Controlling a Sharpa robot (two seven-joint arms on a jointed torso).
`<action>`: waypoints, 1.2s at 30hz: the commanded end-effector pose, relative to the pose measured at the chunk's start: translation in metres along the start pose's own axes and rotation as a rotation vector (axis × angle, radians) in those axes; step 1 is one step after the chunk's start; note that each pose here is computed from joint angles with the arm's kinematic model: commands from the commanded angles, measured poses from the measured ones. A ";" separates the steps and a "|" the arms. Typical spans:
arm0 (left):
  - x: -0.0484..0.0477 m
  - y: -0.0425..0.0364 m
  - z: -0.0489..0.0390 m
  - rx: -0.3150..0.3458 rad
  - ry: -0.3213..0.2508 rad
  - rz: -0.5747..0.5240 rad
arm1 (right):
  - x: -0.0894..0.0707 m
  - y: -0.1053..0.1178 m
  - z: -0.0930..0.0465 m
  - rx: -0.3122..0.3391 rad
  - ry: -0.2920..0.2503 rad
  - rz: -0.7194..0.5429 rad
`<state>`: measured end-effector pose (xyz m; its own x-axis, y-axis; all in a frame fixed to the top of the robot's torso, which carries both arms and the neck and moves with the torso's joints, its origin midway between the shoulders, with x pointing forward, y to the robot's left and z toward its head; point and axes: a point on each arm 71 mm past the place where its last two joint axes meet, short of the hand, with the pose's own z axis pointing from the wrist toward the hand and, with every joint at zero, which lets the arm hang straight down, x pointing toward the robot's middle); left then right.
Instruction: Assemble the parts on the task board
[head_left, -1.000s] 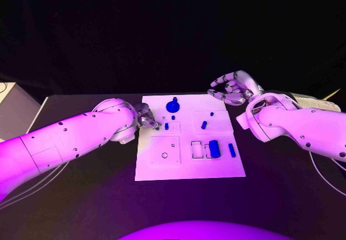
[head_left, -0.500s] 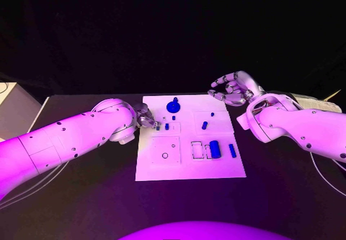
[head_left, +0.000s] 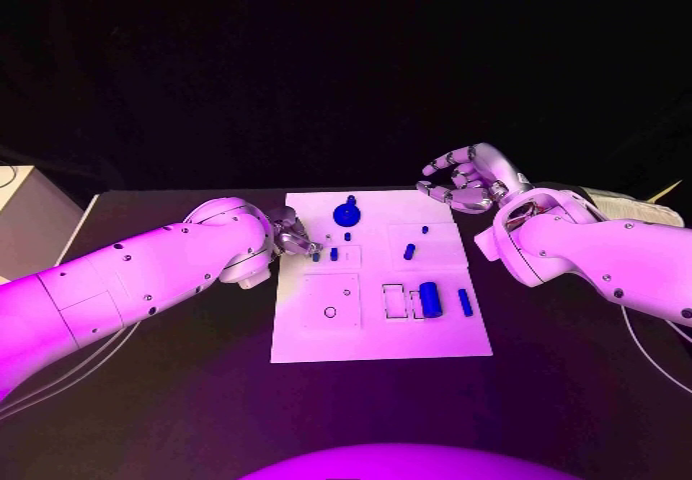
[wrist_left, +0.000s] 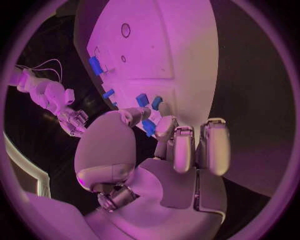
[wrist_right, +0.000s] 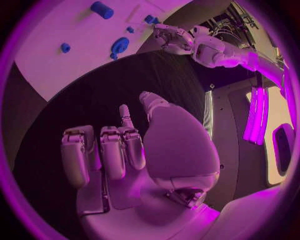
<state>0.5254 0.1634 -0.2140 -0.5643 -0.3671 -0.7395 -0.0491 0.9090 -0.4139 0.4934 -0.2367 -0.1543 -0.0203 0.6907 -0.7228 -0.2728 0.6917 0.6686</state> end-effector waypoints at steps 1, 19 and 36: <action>-0.0049 -0.0022 -0.0013 0.025 -0.013 -0.060 | 0.001 0.001 0.000 -0.018 0.006 -0.008; -0.0486 -0.0260 -0.0194 0.388 -0.154 -0.276 | -0.005 -0.004 0.001 -0.015 -0.026 -0.010; -0.0134 -0.0527 0.0077 0.538 -0.290 0.130 | -0.011 -0.005 0.005 -0.050 -0.110 0.060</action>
<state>0.5424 0.1235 -0.1926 -0.3693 -0.4139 -0.8320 0.3681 0.7569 -0.5400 0.5001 -0.2471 -0.1516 0.0446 0.7282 -0.6839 -0.2897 0.6646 0.6887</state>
